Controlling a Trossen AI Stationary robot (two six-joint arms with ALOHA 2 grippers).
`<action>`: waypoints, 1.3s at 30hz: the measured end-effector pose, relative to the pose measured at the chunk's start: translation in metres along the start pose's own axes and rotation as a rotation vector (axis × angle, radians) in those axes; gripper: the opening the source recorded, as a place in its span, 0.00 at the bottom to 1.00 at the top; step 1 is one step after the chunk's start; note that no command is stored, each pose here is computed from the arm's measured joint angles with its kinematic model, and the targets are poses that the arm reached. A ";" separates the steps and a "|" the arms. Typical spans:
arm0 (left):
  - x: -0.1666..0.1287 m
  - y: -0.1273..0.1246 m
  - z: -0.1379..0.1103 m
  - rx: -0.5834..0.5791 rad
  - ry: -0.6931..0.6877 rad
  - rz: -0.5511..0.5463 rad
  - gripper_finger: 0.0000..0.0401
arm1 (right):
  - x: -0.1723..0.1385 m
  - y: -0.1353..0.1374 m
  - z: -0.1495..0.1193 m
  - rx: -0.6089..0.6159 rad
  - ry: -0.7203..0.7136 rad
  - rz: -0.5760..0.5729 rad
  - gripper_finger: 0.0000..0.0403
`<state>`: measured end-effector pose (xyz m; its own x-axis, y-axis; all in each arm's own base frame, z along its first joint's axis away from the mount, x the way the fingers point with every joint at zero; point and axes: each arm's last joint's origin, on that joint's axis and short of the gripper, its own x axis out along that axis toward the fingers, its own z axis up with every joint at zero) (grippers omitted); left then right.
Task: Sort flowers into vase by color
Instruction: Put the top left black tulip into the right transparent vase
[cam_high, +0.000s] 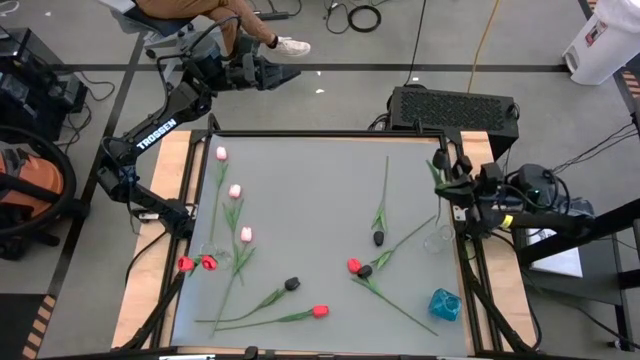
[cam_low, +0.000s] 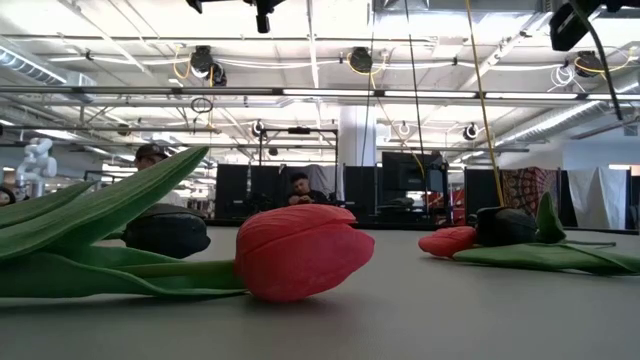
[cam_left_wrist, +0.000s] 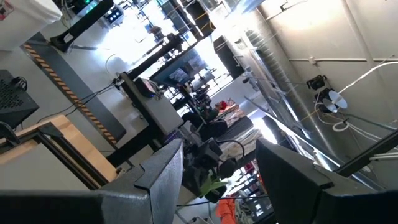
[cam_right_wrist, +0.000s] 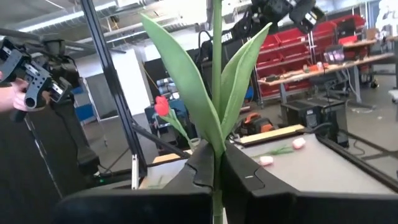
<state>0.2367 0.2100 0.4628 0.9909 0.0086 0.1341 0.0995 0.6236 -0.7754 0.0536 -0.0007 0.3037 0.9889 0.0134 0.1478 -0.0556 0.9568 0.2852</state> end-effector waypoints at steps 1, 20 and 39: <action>0.000 0.000 0.000 0.000 0.000 0.000 0.52 | 0.000 0.000 0.000 0.008 0.001 -0.001 0.00; 0.000 0.001 -0.001 0.014 0.006 0.009 0.52 | -0.001 0.001 0.004 0.136 -0.022 0.000 0.00; 0.000 0.001 -0.001 0.016 0.006 0.009 0.52 | -0.012 0.006 0.018 0.151 -0.011 -0.010 0.00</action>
<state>0.2369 0.2102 0.4615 0.9923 0.0096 0.1233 0.0891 0.6358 -0.7667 0.0392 -0.0005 0.3211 0.9880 0.0005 0.1544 -0.0670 0.9023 0.4259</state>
